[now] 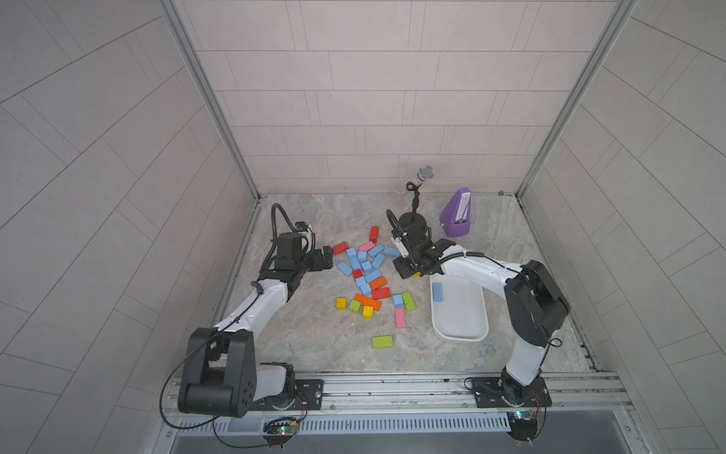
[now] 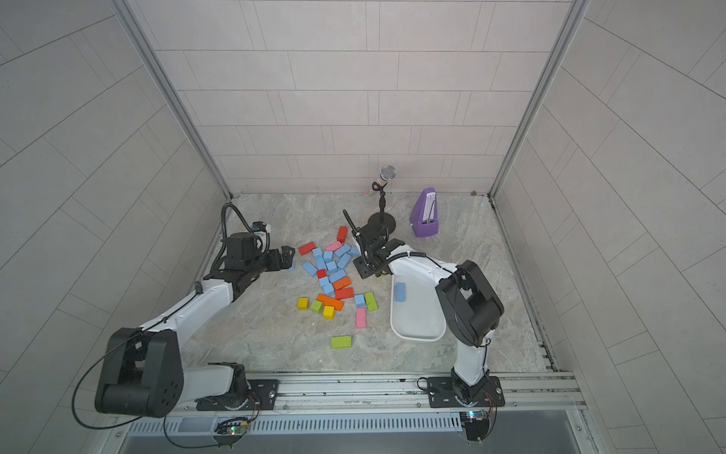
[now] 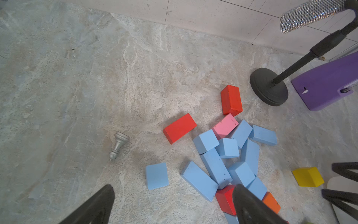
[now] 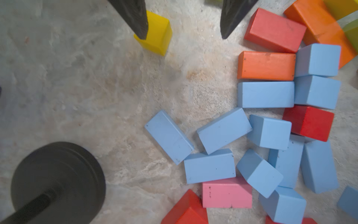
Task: Pick out the blue building blocks
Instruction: Pick up the building block from the center of the board.
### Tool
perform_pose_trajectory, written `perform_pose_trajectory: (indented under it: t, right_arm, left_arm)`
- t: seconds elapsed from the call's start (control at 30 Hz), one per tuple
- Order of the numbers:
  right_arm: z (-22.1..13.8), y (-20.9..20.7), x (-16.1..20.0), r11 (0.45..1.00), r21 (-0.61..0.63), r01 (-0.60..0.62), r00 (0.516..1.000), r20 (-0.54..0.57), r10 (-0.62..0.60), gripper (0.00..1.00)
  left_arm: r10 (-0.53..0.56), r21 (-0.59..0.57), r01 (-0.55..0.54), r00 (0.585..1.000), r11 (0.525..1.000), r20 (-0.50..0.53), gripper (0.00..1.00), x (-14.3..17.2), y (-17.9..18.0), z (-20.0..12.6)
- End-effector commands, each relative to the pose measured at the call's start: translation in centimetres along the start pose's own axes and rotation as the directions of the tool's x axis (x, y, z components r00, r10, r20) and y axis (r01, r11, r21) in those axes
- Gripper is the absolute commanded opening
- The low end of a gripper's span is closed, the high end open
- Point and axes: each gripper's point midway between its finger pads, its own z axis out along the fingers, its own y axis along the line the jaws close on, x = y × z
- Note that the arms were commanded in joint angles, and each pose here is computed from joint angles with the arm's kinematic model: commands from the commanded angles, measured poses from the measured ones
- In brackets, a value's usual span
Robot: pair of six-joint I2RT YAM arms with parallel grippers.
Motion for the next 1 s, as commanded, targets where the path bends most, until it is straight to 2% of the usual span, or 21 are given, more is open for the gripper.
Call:
perform_pose_trajectory:
  t: [0.0,0.17,0.33,0.7,0.83,0.97]
  right_arm:
    - [1.9,-0.4,-0.2,0.996,0.024,0.082,0.996,-0.036,-0.081,0.64]
    - [3.8,-0.8,-2.5,0.998,0.046,0.033,0.999,0.004,-0.033,0.69]
    - [5.4,-2.1,-4.0,0.997,0.067,-0.036,0.999,-0.001,0.036,0.7]
    - [9.1,-2.8,-4.9,1.0,0.02,-0.017,0.997,-0.07,0.019,0.7]
    - [9.7,-2.7,-4.5,0.999,-0.022,-0.034,0.995,-0.094,0.032,0.64]
    - [9.9,-2.7,-3.9,0.998,-0.032,-0.047,0.993,-0.112,0.043,0.47]
  left_arm:
    - [-0.005,0.004,0.005,1.0,1.0,0.026,1.0,-0.8,-0.1,-0.5]
    - [-0.009,0.012,0.009,1.0,1.0,0.024,1.0,-0.8,0.0,-0.6]
    - [-0.007,0.043,0.006,1.0,0.999,0.01,1.0,-0.8,-0.4,-0.9]
    - [-0.014,0.043,0.014,1.0,0.999,-0.007,1.0,-0.5,0.0,-0.6]
    - [-0.014,0.061,0.015,1.0,0.998,-0.018,1.0,-0.2,-0.2,-0.3]
    - [-0.009,0.072,0.011,0.999,0.997,-0.034,1.0,0.3,-0.3,0.1]
